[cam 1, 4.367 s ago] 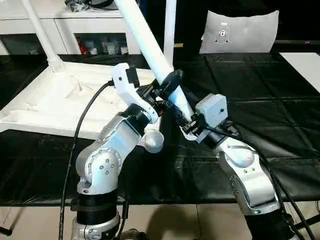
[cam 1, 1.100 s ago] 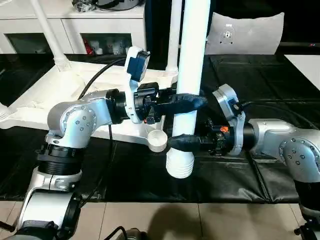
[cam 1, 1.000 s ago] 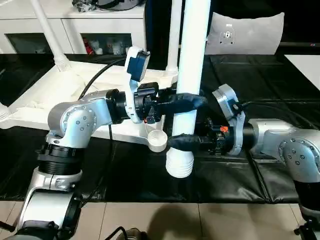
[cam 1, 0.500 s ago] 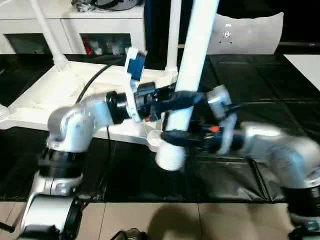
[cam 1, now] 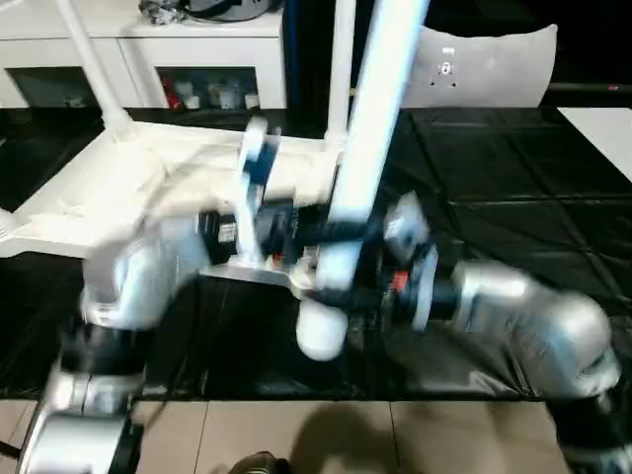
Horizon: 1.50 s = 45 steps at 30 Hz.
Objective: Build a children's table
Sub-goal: Pick table leg
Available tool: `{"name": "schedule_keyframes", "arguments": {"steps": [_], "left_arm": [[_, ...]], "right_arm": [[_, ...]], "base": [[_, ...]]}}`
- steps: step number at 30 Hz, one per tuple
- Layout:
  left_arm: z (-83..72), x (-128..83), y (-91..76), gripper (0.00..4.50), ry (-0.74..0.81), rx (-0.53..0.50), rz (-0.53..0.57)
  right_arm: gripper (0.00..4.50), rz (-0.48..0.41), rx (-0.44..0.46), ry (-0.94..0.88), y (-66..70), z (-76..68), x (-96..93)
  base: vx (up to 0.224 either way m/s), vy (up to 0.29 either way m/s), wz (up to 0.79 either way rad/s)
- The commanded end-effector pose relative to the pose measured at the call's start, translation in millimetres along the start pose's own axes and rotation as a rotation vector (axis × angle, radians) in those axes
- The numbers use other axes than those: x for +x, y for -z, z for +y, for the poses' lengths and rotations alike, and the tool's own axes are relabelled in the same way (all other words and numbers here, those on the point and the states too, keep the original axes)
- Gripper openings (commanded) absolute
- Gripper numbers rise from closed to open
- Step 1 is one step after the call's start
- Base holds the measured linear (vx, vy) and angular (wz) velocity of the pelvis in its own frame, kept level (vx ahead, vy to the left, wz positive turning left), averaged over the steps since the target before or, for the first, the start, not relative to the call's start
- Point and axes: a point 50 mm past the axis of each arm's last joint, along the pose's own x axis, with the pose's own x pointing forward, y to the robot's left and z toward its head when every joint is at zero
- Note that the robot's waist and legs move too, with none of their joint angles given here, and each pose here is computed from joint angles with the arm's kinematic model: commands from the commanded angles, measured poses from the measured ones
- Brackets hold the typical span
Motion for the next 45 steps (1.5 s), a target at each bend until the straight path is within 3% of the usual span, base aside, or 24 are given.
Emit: {"name": "schedule_keyframes", "arguments": {"steps": [1, 3, 6, 8, 12, 20, 22, 25, 27, 31, 32, 34, 36, 39, 40, 42, 44, 45], "left_arm": [[0.9, -3, -2.3, 2.68, -0.02, 0.034, 0.002], [2.2, -4, 6.9, 3.01, -0.057, 0.062, 0.018], [3.0, -5, 16.5, 3.01, -0.074, 0.069, 0.015], [2.4, -5, 18.7, 3.35, -0.065, 0.063, 0.002], [2.7, -6, 22.9, 3.53, -0.081, 0.073, -0.01], [9.4, -2, 25.1, 4.31, -0.316, 0.129, -0.096], [11.4, 2, 23.0, 3.76, -0.408, 0.16, -0.14], [13.5, 5, 21.6, 3.9, -0.521, 0.198, -0.171], [10.4, 8, 25.0, 3.29, -0.534, 0.208, -0.161], [9.9, 11, 30.2, 3.51, -0.593, 0.228, -0.155], [10.0, 11, 30.3, 2.9, -0.595, 0.23, -0.154], [10.2, 11, 33.0, 2.84, -0.614, 0.222, -0.153], [9.0, 11, 37.8, 3.14, -0.619, 0.211, -0.141], [7.1, 11, 41.2, 2.33, -0.618, 0.195, -0.133], [6.6, 12, 41.6, 2.73, -0.62, 0.194, -0.134], [6.3, 12, 41.9, 2.71, -0.631, 0.193, -0.141], [6.0, 12, 42.5, 2.09, -0.64, 0.183, -0.148], [5.8, 12, 42.7, 2.09, -0.639, 0.176, -0.153]], "right_arm": [[1.89, 0.008, -0.036, 0.086, -0.7, -9.3, -7.1], [1.89, -0.001, -0.06, 0.124, 4.8, -10.9, -4.5], [1.89, -0.044, -0.061, 0.155, 6.5, -11.5, -2.5], [1.89, -0.054, -0.062, 0.162, 7.5, -11.7, -2.1], [1.89, -0.063, -0.076, 0.181, 11.7, -11.8, -1.5], [1.89, -0.108, -0.132, 0.322, 11.3, -14.5, 8.9], [1.89, -0.122, -0.141, 0.356, 11.0, -15.5, 12.8], [1.89, -0.145, -0.131, 0.408, 10.8, -18.7, 15.7], [1.89, -0.156, -0.117, 0.418, 10.6, -19.5, 17.4], [1.89, -0.168, -0.106, 0.415, 10.4, -18.2, 21.6], [1.89, -0.168, -0.106, 0.415, 10.4, -18.2, 21.6], [1.89, -0.169, -0.109, 0.412, 10.6, -18.0, 22.9], [1.89, -0.172, -0.109, 0.414, 9.8, -19.1, 23.7], [1.89, -0.171, -0.112, 0.415, 9.7, -19.1, 23.9], [1.89, -0.171, -0.112, 0.415, 9.8, -19.0, 23.9], [1.89, -0.17, -0.111, 0.413, 10.2, -18.8, 24.1], [1.89, -0.166, -0.113, 0.412, 10.5, -19.0, 24.5], [1.89, -0.166, -0.113, 0.412, 10.3, -19.3, 24.8]], "base": [[0.0, 0.0, 0.0], [0.0, 0.0, 0.0], [0.0, 0.0, 0.0], [0.0, 0.0, 0.0], [0.0, 0.0, 0.0], [0.0, 0.0, 0.0], [0.0, 0.0, 0.0], [0.0, 0.0, 0.0], [0.0, 0.0, 0.0], [0.0, 0.0, 0.0], [0.0, 0.0, 0.0], [0.0, 0.0, 0.0], [0.0, 0.0, 0.0], [0.0, 0.0, 0.0], [0.0, 0.0, 0.0], [0.0, 0.0, 0.0], [0.0, 0.0, 0.0], [0.0, 0.0, 0.0]]}}
